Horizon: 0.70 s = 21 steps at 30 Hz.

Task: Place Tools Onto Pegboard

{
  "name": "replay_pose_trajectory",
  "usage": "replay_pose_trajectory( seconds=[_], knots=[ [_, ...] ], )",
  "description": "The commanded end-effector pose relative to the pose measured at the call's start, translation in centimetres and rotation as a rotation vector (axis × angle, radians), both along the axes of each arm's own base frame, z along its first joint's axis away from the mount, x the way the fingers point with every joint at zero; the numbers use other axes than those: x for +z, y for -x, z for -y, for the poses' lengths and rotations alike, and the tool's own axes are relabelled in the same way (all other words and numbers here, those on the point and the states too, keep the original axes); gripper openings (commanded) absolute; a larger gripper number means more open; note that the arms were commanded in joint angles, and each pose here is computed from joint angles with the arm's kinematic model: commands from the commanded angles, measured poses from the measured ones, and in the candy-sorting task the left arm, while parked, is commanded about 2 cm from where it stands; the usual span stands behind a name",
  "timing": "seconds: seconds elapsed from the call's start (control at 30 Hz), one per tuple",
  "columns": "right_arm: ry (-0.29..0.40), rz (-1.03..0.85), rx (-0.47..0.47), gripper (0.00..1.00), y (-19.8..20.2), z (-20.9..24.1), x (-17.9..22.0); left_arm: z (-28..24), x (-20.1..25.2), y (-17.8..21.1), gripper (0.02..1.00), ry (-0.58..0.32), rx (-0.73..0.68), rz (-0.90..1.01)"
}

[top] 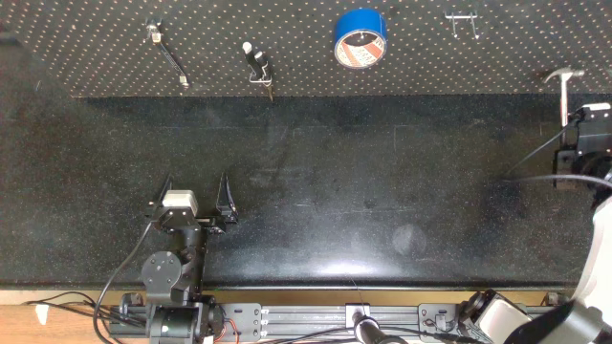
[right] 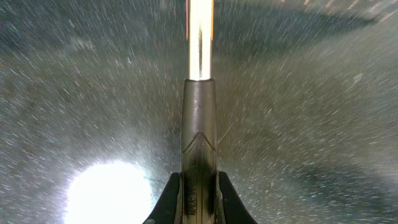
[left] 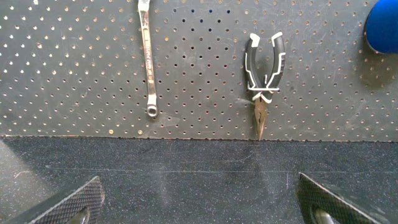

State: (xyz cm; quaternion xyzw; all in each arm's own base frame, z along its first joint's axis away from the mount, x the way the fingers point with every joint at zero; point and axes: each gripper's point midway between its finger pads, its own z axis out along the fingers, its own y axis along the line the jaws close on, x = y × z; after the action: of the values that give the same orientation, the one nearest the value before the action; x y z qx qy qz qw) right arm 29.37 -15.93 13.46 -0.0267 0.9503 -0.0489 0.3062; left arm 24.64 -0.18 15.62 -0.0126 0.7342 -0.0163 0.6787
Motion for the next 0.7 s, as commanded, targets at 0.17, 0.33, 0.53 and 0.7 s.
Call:
replay_pose_trajectory(
  seconds=[0.17, 0.33, 0.53, 0.7],
  knots=[
    [-0.028, 0.327, 0.129, 0.073, -3.4, -9.2, 9.5, 0.1, -0.1, 0.0, 0.996, -0.016, -0.006, -0.001],
    [-0.052, 0.440, 0.244, 0.073, -5.5, -13.7, 12.0, 0.1, -0.1, 0.0, 0.996, -0.016, -0.006, -0.001],
    [-0.088, 0.426, 0.323, 0.075, -7.4, -16.7, 10.7, 0.1, -0.1, 0.0, 0.996, -0.016, -0.006, -0.001],
    [-0.119, 0.333, 0.335, 0.073, -8.4, -17.3, 7.4, 0.1, -0.1, 0.0, 0.996, -0.016, -0.006, -0.001]
  ],
)
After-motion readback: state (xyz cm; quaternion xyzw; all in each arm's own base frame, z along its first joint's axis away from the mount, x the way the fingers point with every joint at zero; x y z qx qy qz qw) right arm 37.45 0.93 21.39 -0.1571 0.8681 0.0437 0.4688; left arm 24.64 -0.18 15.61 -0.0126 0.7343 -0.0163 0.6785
